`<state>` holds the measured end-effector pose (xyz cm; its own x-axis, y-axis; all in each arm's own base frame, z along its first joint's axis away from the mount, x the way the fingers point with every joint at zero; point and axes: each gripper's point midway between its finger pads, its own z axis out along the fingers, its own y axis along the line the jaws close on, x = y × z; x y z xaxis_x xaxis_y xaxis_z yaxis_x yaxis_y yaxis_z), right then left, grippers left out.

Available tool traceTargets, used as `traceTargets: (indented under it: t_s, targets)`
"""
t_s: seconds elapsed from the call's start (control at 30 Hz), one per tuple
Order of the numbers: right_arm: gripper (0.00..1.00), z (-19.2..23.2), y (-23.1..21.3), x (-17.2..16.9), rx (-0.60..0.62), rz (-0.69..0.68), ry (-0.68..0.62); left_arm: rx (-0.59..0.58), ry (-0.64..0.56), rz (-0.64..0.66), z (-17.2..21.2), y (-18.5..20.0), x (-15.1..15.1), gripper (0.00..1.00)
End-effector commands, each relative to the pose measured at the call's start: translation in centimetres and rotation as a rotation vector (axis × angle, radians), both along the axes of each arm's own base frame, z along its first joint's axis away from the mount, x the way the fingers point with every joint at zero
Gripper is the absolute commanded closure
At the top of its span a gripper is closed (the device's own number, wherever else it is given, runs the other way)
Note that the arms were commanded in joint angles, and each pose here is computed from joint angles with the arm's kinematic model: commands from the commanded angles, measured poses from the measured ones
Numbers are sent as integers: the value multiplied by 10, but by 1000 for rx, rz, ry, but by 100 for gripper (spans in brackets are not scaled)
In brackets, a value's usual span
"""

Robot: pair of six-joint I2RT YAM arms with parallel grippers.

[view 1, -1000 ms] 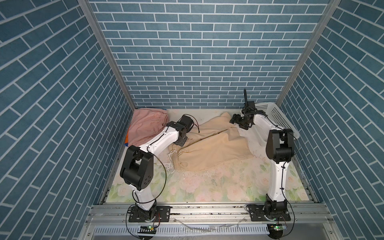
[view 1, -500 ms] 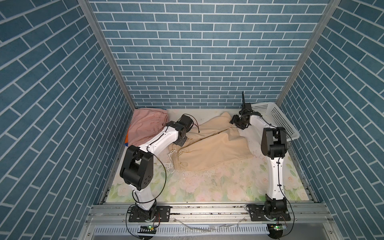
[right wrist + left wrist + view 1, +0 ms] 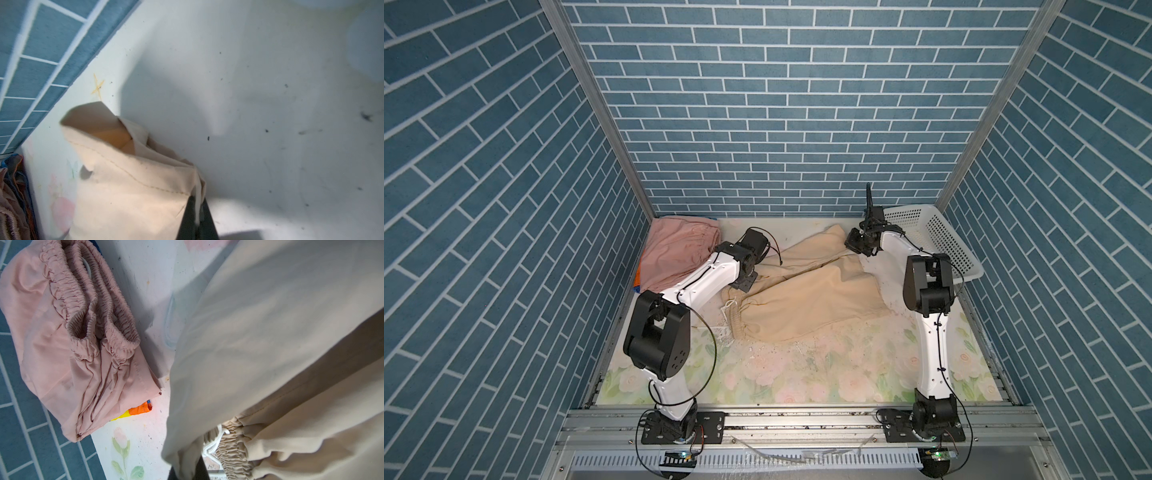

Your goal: Fold and stack the shorts

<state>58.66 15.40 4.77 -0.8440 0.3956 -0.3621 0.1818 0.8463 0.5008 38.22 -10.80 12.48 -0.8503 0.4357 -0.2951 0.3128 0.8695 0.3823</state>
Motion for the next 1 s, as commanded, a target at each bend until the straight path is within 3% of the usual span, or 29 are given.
traceTargets:
  t_s: [0.0, 0.2, 0.4, 0.7, 0.83, 0.97]
  targets:
    - [100, 70, -8, 13, -10, 6, -123, -61, -71, 43, 21, 2, 19, 100]
    - [100, 160, -39, 24, -5, -28, -263, -144, -134, 81, 42, 7, 54, 100]
    - [100, 221, -67, 34, 29, -45, -342, -188, -167, 108, 47, 10, 92, 100]
    - [100, 234, -62, 0, 37, 39, -317, -228, -163, 157, 37, 25, 123, 100]
    - [100, 260, -68, -9, 33, 34, -369, -327, -163, 220, 44, 43, 137, 100]
    - [100, 286, -66, -12, 39, 60, -385, -459, -230, 224, 84, 37, 146, 100]
